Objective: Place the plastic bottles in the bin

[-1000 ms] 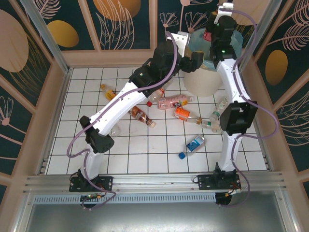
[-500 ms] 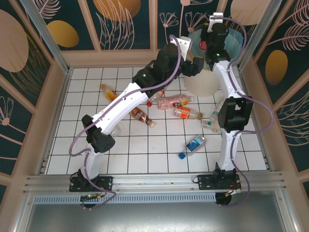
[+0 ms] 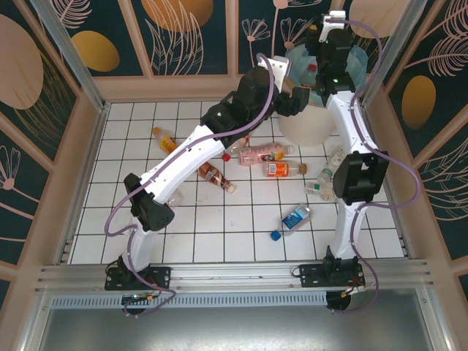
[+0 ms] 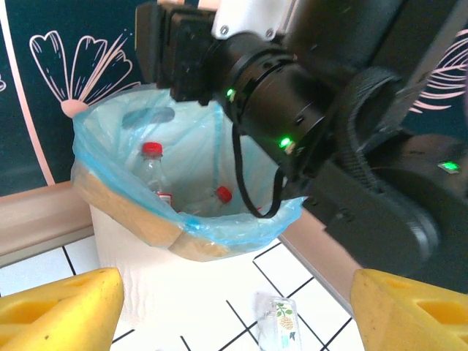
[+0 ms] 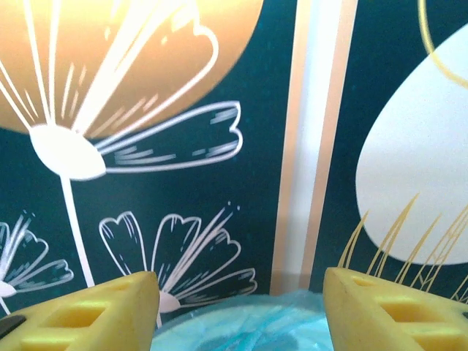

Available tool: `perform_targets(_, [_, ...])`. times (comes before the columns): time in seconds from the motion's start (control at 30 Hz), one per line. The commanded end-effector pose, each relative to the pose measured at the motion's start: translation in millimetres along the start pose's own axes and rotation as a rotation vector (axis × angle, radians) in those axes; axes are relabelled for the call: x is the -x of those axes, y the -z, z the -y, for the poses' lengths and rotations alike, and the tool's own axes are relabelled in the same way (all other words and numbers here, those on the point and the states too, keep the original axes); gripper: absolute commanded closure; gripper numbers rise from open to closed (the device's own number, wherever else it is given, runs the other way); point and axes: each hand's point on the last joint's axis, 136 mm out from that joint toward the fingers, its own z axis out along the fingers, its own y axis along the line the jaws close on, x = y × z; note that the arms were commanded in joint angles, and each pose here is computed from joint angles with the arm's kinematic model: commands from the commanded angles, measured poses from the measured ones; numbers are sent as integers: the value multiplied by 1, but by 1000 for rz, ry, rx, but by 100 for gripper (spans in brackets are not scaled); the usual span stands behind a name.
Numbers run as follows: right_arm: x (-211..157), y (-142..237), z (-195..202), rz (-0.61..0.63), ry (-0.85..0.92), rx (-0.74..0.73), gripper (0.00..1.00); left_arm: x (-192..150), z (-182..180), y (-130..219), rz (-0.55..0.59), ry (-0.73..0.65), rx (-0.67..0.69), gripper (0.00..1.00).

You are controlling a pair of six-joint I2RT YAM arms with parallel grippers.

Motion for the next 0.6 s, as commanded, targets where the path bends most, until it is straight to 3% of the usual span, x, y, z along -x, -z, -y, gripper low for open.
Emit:
perform_targets(0.0, [55, 24, 6, 99, -41, 9, 39, 8, 2, 6, 14, 21, -15, 19])
perform_targets(0.37, [110, 80, 7, 84, -174, 83, 40, -4, 2, 16, -52, 61, -20, 20])
perform_targets(0.57, [80, 144, -29, -72, -348, 282, 43, -42, -9, 36, -162, 98, -2, 22])
